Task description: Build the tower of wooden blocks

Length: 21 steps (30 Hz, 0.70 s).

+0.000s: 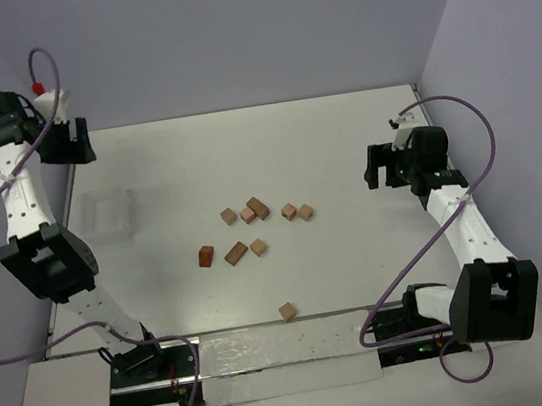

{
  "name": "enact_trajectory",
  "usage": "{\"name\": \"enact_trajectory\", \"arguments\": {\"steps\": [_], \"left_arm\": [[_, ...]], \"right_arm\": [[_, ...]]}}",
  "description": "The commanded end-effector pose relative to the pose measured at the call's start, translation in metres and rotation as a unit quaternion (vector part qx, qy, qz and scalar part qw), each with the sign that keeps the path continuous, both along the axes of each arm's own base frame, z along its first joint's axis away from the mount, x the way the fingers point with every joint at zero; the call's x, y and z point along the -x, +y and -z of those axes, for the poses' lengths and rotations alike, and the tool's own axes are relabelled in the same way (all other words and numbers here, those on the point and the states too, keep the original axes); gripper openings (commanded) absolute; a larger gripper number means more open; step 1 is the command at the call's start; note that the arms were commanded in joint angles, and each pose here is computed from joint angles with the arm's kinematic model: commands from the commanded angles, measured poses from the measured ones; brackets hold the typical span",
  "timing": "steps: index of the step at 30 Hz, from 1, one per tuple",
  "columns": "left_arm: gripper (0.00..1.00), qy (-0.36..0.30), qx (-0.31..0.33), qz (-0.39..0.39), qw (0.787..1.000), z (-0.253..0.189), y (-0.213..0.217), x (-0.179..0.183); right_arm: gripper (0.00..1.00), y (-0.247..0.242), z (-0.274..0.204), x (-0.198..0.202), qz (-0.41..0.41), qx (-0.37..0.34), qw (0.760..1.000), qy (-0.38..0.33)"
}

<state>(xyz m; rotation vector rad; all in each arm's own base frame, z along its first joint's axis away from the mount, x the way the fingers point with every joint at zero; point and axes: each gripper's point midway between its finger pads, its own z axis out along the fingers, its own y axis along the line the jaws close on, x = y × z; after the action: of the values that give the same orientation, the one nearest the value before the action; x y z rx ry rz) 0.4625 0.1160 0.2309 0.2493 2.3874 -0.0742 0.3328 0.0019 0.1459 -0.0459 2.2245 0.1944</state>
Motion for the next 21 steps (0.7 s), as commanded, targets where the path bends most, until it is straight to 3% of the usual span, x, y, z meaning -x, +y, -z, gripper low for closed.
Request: {"name": "enact_trajectory", "arguments": {"steps": [1,3,6,10,14,21], "left_arm": [[0.87,-0.031,-0.028,0.196,0.980,-0.028,-0.136,0.039],[0.86,-0.032,-0.056,0.269,0.961,-0.009,-0.175,0.057],[0.83,-0.019,-0.044,0.404,0.913,0.017,-0.243,0.090],[0.82,-0.027,0.000,0.522,0.853,0.030,-0.311,0.117],[0.82,-0.019,-0.023,0.521,0.853,0.051,-0.352,0.105],[0.81,0.049,-0.034,0.445,0.893,0.117,-0.409,0.110]], "right_arm": [[1.00,-0.001,-0.026,-0.010,-0.005,0.003,0.999,-0.034],[1.00,-0.001,-0.025,-0.010,-0.006,0.003,0.999,-0.033],[1.00,-0.001,-0.025,-0.010,-0.005,0.004,0.999,-0.032],[1.00,-0.002,-0.024,-0.010,-0.003,0.006,1.000,-0.031],[1.00,-0.003,-0.023,-0.011,-0.001,0.007,1.000,-0.029],[1.00,-0.006,-0.021,-0.012,0.005,0.010,1.000,-0.024]]}}
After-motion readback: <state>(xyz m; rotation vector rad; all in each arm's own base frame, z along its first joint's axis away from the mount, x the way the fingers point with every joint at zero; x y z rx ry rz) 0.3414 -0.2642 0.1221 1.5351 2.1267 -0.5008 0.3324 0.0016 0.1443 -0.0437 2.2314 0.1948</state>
